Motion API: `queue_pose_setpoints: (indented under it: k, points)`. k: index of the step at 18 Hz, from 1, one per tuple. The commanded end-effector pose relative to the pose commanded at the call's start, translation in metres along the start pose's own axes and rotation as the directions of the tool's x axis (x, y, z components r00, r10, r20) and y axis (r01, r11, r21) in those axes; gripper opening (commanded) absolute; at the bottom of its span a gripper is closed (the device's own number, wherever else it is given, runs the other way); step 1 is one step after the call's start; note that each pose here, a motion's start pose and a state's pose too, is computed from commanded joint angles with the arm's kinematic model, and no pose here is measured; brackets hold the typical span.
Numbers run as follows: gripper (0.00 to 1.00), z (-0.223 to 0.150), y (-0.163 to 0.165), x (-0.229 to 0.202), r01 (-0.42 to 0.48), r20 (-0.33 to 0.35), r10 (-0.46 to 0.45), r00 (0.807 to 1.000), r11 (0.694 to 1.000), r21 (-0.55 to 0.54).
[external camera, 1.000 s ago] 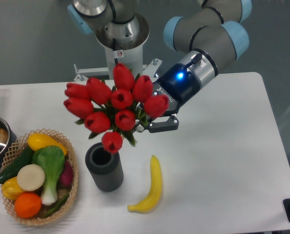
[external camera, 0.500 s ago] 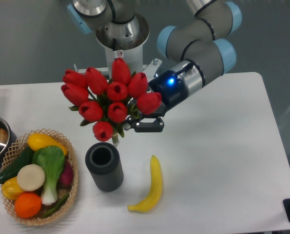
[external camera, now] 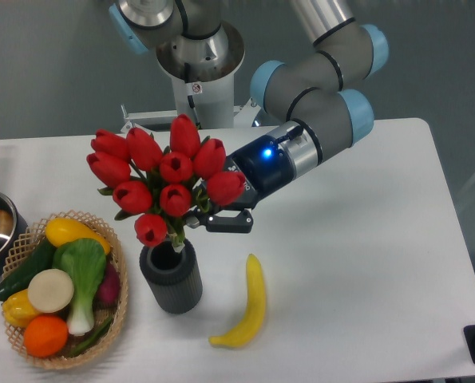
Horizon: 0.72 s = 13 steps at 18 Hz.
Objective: Insert the flowers into the vase
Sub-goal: 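Position the tulip stems above the black vase opening and lower them, then push the tulip stems down into the black vase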
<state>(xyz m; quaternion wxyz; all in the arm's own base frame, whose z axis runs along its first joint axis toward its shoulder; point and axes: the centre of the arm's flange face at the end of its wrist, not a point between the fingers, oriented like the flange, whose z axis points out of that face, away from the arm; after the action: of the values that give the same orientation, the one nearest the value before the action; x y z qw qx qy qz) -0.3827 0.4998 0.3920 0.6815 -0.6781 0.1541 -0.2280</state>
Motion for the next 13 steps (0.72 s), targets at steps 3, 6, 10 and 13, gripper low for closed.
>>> queue_pose_setpoints:
  k: [3, 6, 10, 13]
  points:
    - [0.19, 0.004, 0.016, -0.003, -0.003, -0.007, 0.003, 1.000, 1.000, 0.000]
    - [0.20, 0.004, 0.024, -0.002, -0.006, -0.006, 0.006, 1.000, 1.000, 0.000]
    - [0.20, 0.009, 0.034, 0.000, 0.007, -0.015, -0.007, 1.000, 1.000, -0.001]
    - [0.20, 0.010, 0.042, 0.003, 0.022, -0.017, -0.022, 1.000, 1.000, -0.003]
